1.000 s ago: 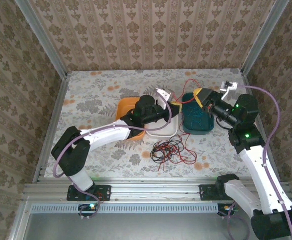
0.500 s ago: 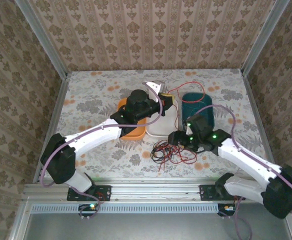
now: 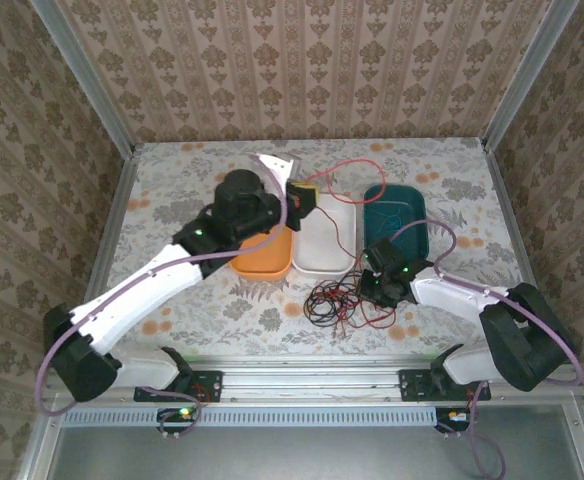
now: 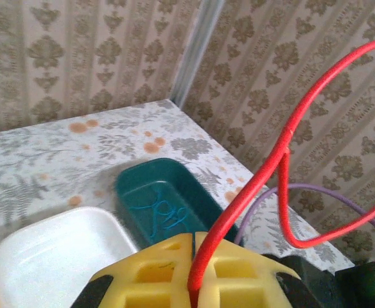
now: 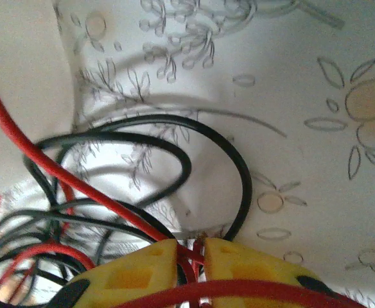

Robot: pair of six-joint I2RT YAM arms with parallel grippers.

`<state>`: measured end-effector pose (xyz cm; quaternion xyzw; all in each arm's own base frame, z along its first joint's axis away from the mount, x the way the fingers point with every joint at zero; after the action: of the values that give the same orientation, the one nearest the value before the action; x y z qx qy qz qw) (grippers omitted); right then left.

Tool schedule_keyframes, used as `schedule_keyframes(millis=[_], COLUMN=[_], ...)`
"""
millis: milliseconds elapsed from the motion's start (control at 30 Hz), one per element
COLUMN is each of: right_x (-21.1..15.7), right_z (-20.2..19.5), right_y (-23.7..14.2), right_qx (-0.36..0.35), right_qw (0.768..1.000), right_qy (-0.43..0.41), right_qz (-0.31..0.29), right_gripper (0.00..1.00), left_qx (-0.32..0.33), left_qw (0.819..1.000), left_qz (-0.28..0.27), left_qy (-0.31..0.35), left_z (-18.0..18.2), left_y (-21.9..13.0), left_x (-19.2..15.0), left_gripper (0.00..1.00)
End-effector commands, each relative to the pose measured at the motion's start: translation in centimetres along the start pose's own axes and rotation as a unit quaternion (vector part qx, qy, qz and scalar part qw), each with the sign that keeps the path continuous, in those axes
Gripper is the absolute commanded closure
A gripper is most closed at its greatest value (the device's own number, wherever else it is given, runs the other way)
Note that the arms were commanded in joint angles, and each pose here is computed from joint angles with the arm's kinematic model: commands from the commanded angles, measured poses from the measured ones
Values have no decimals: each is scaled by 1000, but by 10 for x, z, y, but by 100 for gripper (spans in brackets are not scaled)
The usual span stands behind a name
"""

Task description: Untangle the cables

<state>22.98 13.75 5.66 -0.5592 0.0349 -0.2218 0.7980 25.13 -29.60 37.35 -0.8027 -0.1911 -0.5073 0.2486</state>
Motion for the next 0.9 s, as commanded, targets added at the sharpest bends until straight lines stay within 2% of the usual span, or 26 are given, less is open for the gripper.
schedule_keyframes(millis=[0,200,300,400,500,633,733,867], right_x=[-7,-11,-10,-5,4,20,30,35], right_z=[-21,-33,-28,-14,5,28,41,52], right_y=[13,15,11,-1,-25,-69,-103,-136], right_qx=[2,14,35,66,99,150,194,239], right_qw=[998,996,996,996,995,986,974,959], right_qy=[60,81,78,64,32,5,-1,-4], right_qz=[19,26,25,16,-11,-68,-118,-154], right_gripper=[82,83,83,82,73,47,43,42], left_qx=[46,73,83,130,179,204,221,232], left_qw=[998,997,996,991,983,976,972,971], left_qz=[34,-9,-23,-30,-38,-57,-69,-49], left_qy=[-5,-4,3,-7,-20,-39,-44,-40], left_z=[18,32,36,56,82,109,127,148], left_y=[-34,-72,-74,-71,-69,-65,-62,-50], left_x=[5,38,46,45,36,22,7,-27], left_gripper=[100,100,100,100,100,100,100,100])
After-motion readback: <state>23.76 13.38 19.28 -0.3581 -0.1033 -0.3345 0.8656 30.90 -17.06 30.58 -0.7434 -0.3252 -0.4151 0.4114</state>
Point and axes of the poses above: each hand's point on the last joint's axis, 136 mm out from that joint toward the fingers, its own y axis out along the fingers, its own z axis along the line the jaws close on, x = y × z, the point moved 4 cm from there along -y, back along the fingers
